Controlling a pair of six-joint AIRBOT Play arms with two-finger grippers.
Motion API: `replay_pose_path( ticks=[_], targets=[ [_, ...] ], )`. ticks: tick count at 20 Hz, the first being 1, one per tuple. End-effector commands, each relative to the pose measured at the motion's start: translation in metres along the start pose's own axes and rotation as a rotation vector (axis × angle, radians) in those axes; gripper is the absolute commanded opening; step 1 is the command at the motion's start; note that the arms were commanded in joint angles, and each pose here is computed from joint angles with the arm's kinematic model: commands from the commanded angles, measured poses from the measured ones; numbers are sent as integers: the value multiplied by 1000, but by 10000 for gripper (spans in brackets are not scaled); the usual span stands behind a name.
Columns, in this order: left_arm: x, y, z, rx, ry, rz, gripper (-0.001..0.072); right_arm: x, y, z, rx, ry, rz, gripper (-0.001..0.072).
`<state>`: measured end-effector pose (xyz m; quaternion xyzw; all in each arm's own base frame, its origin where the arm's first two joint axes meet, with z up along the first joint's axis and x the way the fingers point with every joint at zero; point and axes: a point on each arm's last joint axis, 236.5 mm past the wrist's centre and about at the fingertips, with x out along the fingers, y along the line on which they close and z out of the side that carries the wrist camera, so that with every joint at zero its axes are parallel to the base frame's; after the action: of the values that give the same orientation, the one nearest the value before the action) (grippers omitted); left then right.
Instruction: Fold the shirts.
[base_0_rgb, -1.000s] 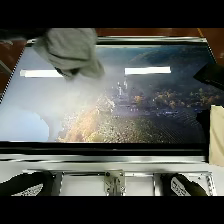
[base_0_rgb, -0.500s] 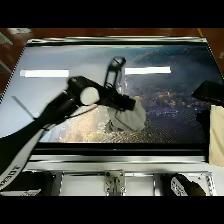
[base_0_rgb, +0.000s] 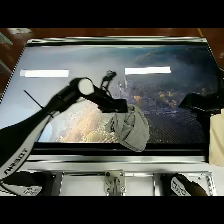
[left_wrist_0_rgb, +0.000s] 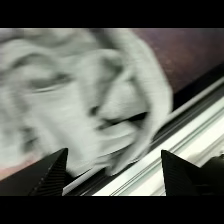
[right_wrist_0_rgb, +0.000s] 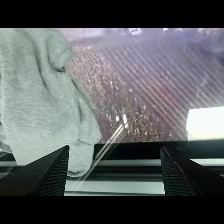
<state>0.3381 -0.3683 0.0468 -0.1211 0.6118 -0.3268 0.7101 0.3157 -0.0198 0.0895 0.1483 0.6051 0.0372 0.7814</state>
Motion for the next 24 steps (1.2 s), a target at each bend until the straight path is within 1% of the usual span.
replay_pose_path(
  ticks=[1, 4, 7, 9, 12, 16, 18, 21, 22, 23, 24],
  targets=[
    [-52, 79, -16, -98, 75, 95, 707, 26, -7, -9, 4, 115, 18, 690],
    [-32, 114, -54, -261, 115, 71, 707, 48, 4, -16, 23, 186, 99, 690],
    [12, 116, -76, -375, 100, -5, 707, 67, 13, -26, 49, 233, 166, 689],
    [35, 118, -83, -406, 87, -10, 706, 76, 14, -32, 67, 249, 182, 689],
    [62, 120, -96, -413, 131, 2, 706, 82, 17, -37, 81, 261, 201, 690],
    [86, 115, -80, -470, 59, -32, 706, 82, 23, -39, 86, 269, 228, 690],
    [90, 116, -74, -469, 26, -25, 706, 81, 26, -39, 89, 271, 243, 690],
    [95, 117, -71, -496, 15, -34, 704, 86, 26, -45, 37, 294, 193, 690],
    [98, 117, -71, -511, 17, -40, 690, 89, 30, -48, 8, 303, 180, 691],
    [101, 116, -72, -526, 22, -48, 593, 94, 37, -51, -24, 310, 176, 691],
    [102, 117, -73, -527, 25, -46, 537, 99, 44, -55, -46, 318, 175, 690]
  ],
)
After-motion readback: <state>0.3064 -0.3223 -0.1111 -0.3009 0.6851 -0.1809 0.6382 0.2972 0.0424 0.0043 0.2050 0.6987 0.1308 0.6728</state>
